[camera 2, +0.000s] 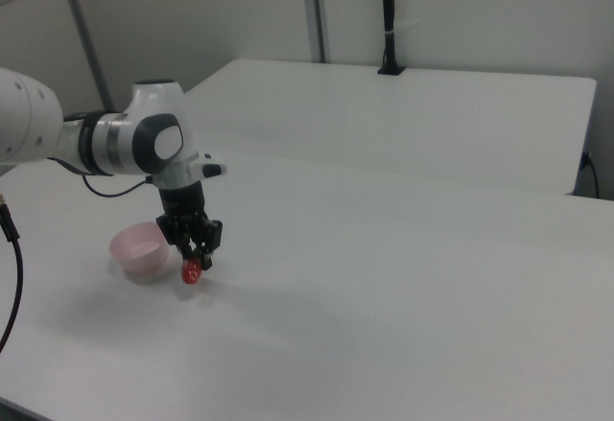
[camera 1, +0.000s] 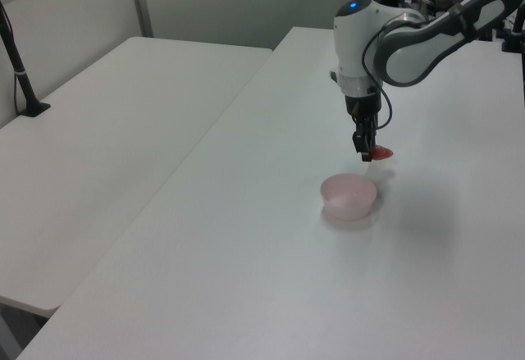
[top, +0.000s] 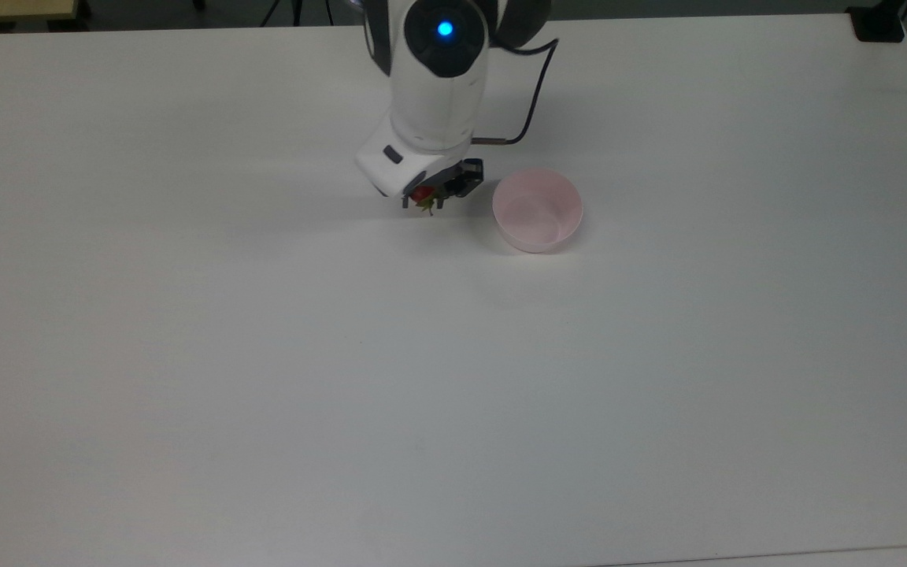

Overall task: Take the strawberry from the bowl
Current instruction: 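Lower the strawberry onto the table and open the gripper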

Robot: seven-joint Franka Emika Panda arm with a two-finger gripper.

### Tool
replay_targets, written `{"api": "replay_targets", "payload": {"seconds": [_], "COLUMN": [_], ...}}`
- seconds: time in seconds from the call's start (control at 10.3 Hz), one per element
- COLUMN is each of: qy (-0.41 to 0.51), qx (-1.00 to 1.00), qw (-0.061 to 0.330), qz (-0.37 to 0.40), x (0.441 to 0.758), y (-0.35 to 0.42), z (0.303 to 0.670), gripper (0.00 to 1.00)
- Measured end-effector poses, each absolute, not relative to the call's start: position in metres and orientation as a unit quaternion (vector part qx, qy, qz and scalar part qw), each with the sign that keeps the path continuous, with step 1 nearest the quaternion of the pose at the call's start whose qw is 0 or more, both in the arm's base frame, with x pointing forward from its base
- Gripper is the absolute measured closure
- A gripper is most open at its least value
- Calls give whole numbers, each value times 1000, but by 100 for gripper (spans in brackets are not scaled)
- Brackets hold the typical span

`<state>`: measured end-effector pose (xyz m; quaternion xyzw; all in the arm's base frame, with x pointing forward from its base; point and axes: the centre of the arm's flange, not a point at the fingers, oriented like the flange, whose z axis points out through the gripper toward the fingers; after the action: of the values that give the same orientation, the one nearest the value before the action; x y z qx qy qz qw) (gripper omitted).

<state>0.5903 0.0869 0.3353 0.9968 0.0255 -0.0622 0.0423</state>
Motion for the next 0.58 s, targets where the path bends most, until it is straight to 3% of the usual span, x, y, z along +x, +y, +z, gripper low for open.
{"api": "replay_targets", "payload": {"seconds": [0.29,0.48,0.58], "qy": [-3,-21,-37], "qx": [998,998,998], "qw": [45,45,46], "qz": [-53,-44,-35], "x": [591,591,592], "y": [62,62,62], "z": [325,333,343], "gripper": [44,9,0]}}
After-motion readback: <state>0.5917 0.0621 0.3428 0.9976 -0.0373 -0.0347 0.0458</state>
